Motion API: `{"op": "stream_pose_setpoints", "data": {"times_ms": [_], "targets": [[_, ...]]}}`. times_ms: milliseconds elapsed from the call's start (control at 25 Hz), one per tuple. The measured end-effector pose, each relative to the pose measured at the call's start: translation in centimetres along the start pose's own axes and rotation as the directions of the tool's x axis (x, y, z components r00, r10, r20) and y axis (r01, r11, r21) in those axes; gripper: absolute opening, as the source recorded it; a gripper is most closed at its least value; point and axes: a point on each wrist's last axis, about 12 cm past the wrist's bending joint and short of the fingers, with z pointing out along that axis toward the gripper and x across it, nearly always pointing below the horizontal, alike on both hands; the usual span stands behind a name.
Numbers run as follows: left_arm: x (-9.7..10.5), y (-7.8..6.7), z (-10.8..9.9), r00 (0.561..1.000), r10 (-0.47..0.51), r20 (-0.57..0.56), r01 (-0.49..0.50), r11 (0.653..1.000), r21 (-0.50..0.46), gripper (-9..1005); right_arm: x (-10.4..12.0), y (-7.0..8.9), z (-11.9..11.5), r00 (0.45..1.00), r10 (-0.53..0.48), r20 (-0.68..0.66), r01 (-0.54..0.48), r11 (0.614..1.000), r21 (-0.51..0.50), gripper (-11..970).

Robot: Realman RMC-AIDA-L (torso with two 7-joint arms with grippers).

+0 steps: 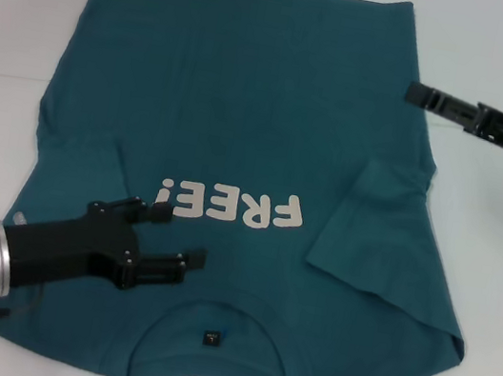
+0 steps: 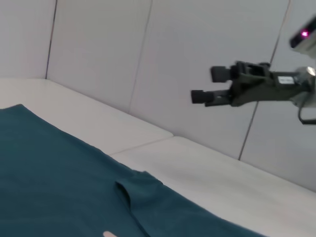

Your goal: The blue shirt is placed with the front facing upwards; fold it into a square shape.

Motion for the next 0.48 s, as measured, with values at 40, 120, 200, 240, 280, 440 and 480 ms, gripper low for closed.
{"op": "stream_pose_setpoints", "data": {"times_ms": [40, 120, 200, 240, 280, 440, 480], "targets": [[0.0, 0.0, -0.1, 1.000, -0.004, 0.010, 0.004, 1.000, -0.001, 887, 0.3, 0.0, -0.3, 1.000, -0.012, 0.003, 0.013, 1.000, -0.010, 943], [0.0, 0.0, -0.2, 1.000, -0.008, 0.021, 0.008, 1.000, -0.002, 887, 0.8, 0.2, -0.6, 0.999, -0.038, 0.009, 0.038, 0.999, -0.029, 942], [0.0, -0.1, -0.6, 0.998, -0.008, 0.054, 0.009, 1.000, -0.008, 887, 1.3, 0.4, -0.8, 0.998, -0.067, 0.014, 0.068, 0.997, -0.048, 942], [0.0, -0.1, -0.6, 0.998, -0.007, 0.058, 0.008, 1.000, -0.009, 887, 1.5, 0.5, -0.9, 0.997, -0.079, 0.017, 0.080, 0.995, -0.055, 942], [0.0, -0.1, -0.7, 0.998, -0.006, 0.060, 0.006, 1.000, -0.009, 887, 1.7, 0.5, -1.0, 0.996, -0.088, 0.021, 0.089, 0.994, -0.059, 942], [0.0, 0.1, -1.0, 0.997, 0.000, 0.074, 0.002, 1.000, -0.027, 887, 1.8, 0.5, -1.3, 0.993, -0.111, 0.025, 0.112, 0.992, -0.053, 941], [0.0, 0.1, -1.1, 0.996, 0.002, 0.084, 0.001, 0.999, -0.036, 888, 1.7, 0.4, -1.4, 0.993, -0.117, 0.023, 0.118, 0.992, -0.050, 941]]}}
